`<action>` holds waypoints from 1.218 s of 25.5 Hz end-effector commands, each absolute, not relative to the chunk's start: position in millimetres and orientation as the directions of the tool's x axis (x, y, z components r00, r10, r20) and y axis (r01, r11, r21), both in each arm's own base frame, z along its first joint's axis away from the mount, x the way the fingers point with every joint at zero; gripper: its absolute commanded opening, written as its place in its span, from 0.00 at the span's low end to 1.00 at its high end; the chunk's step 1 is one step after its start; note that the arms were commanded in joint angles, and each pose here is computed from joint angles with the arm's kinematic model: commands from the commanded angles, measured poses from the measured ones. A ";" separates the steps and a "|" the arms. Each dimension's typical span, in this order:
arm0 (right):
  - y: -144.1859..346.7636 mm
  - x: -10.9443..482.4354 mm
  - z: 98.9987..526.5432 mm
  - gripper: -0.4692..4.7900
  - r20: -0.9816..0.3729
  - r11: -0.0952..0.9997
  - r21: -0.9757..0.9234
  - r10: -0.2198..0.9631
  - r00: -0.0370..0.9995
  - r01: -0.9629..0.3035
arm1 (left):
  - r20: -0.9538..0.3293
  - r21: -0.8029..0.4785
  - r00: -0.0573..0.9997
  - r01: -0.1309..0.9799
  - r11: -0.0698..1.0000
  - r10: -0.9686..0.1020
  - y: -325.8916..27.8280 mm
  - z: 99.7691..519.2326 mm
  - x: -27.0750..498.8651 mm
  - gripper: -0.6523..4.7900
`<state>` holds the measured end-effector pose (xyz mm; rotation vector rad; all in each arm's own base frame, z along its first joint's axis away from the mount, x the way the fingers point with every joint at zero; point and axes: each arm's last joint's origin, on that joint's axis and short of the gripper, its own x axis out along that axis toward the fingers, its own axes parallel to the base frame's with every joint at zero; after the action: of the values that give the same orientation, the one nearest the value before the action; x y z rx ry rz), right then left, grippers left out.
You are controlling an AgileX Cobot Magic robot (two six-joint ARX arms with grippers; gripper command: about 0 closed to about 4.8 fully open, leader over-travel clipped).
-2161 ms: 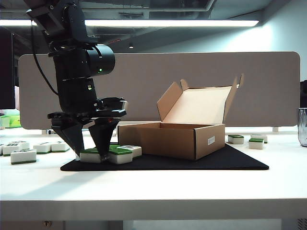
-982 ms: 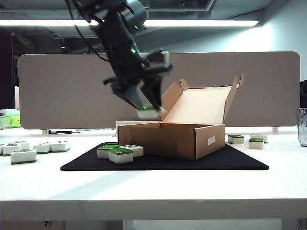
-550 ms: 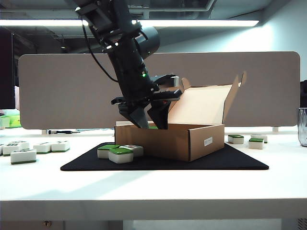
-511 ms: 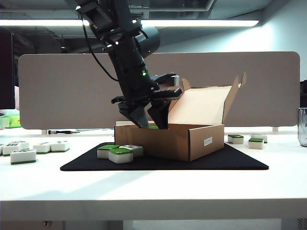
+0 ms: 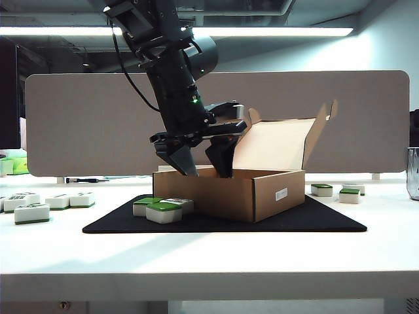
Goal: Pick up four mahjong tiles and put them into the paper box.
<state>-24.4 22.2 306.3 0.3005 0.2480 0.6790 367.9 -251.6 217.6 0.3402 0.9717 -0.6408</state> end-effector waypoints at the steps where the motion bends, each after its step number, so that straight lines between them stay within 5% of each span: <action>1: 22.4 -27.3 307.6 0.09 -0.109 0.741 0.332 0.645 0.756 -0.584 | -0.838 -0.015 0.413 0.637 0.771 -0.357 -251.9 244.0 367.7 0.75; 11: 22.4 -27.3 307.6 0.09 -0.109 0.741 0.332 0.645 0.756 -0.584 | -0.961 0.043 0.244 0.591 0.806 -0.128 -222.9 273.9 352.1 0.75; 31: 22.4 -27.3 307.6 0.09 -0.109 0.741 0.331 0.645 0.756 -0.584 | -0.997 0.020 0.071 0.600 0.799 -0.028 -233.3 202.2 367.5 0.75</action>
<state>-24.4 22.2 306.4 0.3001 0.2473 0.6787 366.6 -232.2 205.2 0.4957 1.4305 -0.4980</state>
